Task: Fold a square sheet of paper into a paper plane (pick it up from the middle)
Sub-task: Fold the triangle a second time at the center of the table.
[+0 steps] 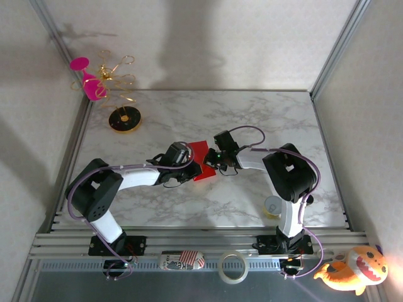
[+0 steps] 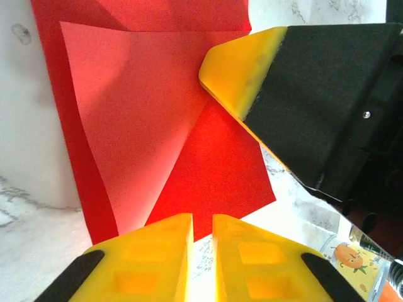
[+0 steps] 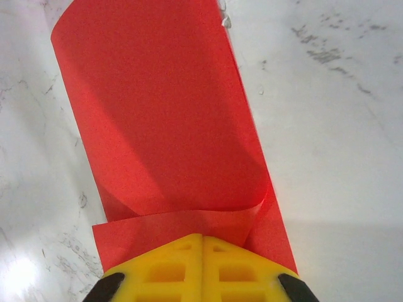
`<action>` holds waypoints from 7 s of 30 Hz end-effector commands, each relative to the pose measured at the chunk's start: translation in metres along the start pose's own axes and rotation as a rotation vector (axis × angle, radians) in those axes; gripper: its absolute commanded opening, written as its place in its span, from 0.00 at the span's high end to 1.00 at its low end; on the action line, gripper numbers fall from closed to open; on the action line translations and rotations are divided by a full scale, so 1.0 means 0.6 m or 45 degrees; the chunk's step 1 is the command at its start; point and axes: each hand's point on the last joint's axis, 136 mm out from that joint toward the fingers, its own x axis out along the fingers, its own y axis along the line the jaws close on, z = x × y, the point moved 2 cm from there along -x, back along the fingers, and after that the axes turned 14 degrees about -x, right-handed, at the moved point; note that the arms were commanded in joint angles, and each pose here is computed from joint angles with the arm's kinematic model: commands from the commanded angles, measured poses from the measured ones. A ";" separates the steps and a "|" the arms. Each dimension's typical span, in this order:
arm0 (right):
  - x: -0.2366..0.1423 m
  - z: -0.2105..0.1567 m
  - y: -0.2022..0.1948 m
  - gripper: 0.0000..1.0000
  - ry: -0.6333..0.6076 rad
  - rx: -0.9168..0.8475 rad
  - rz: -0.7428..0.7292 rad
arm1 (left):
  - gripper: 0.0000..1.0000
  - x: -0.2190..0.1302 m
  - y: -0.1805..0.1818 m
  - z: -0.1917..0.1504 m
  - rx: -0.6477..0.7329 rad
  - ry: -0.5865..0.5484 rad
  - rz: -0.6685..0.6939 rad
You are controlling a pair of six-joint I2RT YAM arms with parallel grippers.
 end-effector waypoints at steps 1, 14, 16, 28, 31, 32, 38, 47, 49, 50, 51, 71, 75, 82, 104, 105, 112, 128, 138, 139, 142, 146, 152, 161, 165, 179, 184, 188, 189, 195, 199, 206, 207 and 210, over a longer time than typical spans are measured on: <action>0.018 -0.044 -0.059 0.96 0.100 0.072 -0.144 | 0.84 0.010 0.008 0.002 -0.018 -0.018 0.022; 0.019 -0.047 -0.063 0.96 0.109 0.073 -0.152 | 0.86 0.018 0.036 0.007 -0.008 -0.040 0.102; 0.019 -0.047 -0.063 0.96 0.109 0.074 -0.153 | 0.86 0.019 0.037 0.007 -0.006 -0.040 0.106; 0.019 -0.047 -0.064 0.96 0.110 0.071 -0.154 | 0.88 0.022 0.051 0.011 -0.006 -0.052 0.142; 0.019 -0.048 -0.064 0.96 0.114 0.071 -0.153 | 0.88 0.024 0.056 0.009 -0.009 -0.048 0.151; 0.019 -0.048 -0.063 0.96 0.113 0.070 -0.153 | 0.88 0.025 0.057 0.009 -0.009 -0.047 0.153; 0.019 -0.046 -0.063 0.96 0.111 0.071 -0.152 | 0.88 0.027 0.064 0.008 -0.013 -0.043 0.170; 0.013 -0.034 -0.050 0.95 0.087 0.052 -0.114 | 0.89 0.028 0.084 0.003 -0.017 -0.030 0.215; 0.007 -0.023 -0.039 0.95 0.063 0.031 -0.089 | 0.89 0.029 0.089 0.001 -0.017 -0.024 0.229; 0.003 -0.016 -0.033 0.95 0.049 0.017 -0.077 | 0.89 0.030 0.092 0.000 -0.017 -0.020 0.237; -0.001 -0.008 -0.025 0.94 0.035 0.000 -0.064 | 0.89 0.029 0.093 0.001 -0.018 -0.022 0.240; -0.008 -0.043 0.047 0.95 0.118 -0.183 0.104 | 0.94 0.028 0.096 -0.004 -0.015 -0.006 0.242; 0.006 -0.047 0.032 0.95 0.139 -0.169 0.062 | 0.94 0.027 0.092 -0.004 -0.013 -0.005 0.235; 0.017 -0.062 -0.006 0.96 0.171 -0.129 -0.066 | 0.93 0.012 0.058 0.002 -0.033 -0.007 0.141; 0.020 -0.071 -0.017 0.97 0.198 -0.106 -0.096 | 0.95 0.004 0.149 -0.037 -0.006 0.110 0.352; 0.020 -0.071 -0.017 0.96 0.199 -0.106 -0.096 | 0.95 -0.002 0.152 -0.040 -0.007 0.114 0.358; 0.017 -0.069 -0.016 0.97 0.193 -0.110 -0.094 | 0.93 -0.043 0.053 -0.017 0.047 0.028 0.157; 0.018 -0.062 -0.004 0.97 0.172 -0.108 -0.047 | 1.00 0.016 0.051 0.013 -0.011 -0.041 0.141; -0.042 0.014 0.048 0.95 -0.060 -0.209 0.125 | 1.00 0.005 0.072 0.011 -0.005 -0.060 0.206; -0.051 0.022 0.049 0.95 -0.093 -0.217 0.127 | 1.00 0.004 0.072 0.011 -0.005 -0.060 0.204; -0.064 0.034 0.042 0.91 -0.141 -0.257 0.092 | 1.00 0.005 0.070 0.010 -0.006 -0.055 0.196; -0.053 0.036 0.023 0.89 -0.117 -0.274 0.032 | 1.00 0.005 0.066 0.009 -0.011 -0.053 0.175; -0.035 0.041 0.032 0.85 -0.092 -0.315 0.095 | 1.00 0.004 0.060 0.009 -0.012 -0.051 0.156; -0.005 0.031 0.037 0.84 -0.015 -0.331 0.172 | 0.89 -0.015 -0.005 0.013 0.025 -0.045 -0.023; -0.003 0.029 0.039 0.84 -0.005 -0.324 0.192 | 0.85 -0.024 -0.032 0.032 0.044 -0.102 -0.064; 0.004 0.028 0.040 0.85 0.012 -0.322 0.205 | 0.89 0.019 0.001 0.063 0.051 -0.162 0.102; 0.003 0.031 0.042 0.85 0.006 -0.325 0.204 | 0.91 0.021 0.016 0.064 0.050 -0.174 0.135; -0.001 0.033 0.044 0.85 -0.002 -0.328 0.200 | 0.93 0.025 0.029 0.064 0.042 -0.172 0.162; -0.004 0.035 0.045 0.85 -0.010 -0.330 0.199 | 0.93 0.026 0.032 0.063 0.040 -0.170 0.168; -0.014 0.040 0.047 0.85 -0.030 -0.339 0.183 | 0.94 0.030 0.045 0.063 0.033 -0.172 0.196; -0.017 0.039 0.046 0.85 -0.034 -0.340 0.173 | 0.94 0.030 0.051 0.064 0.028 -0.179 0.208; -0.021 0.033 0.041 0.85 -0.029 -0.335 0.162 | 0.95 0.029 0.069 0.062 0.002 -0.185 0.239; -0.021 0.031 0.042 0.85 -0.023 -0.337 0.168 | 0.95 0.029 0.070 0.063 -0.001 -0.187 0.242; -0.018 0.022 0.042 0.85 0.000 -0.335 0.183 | 0.96 0.030 0.079 0.062 -0.017 -0.187 0.259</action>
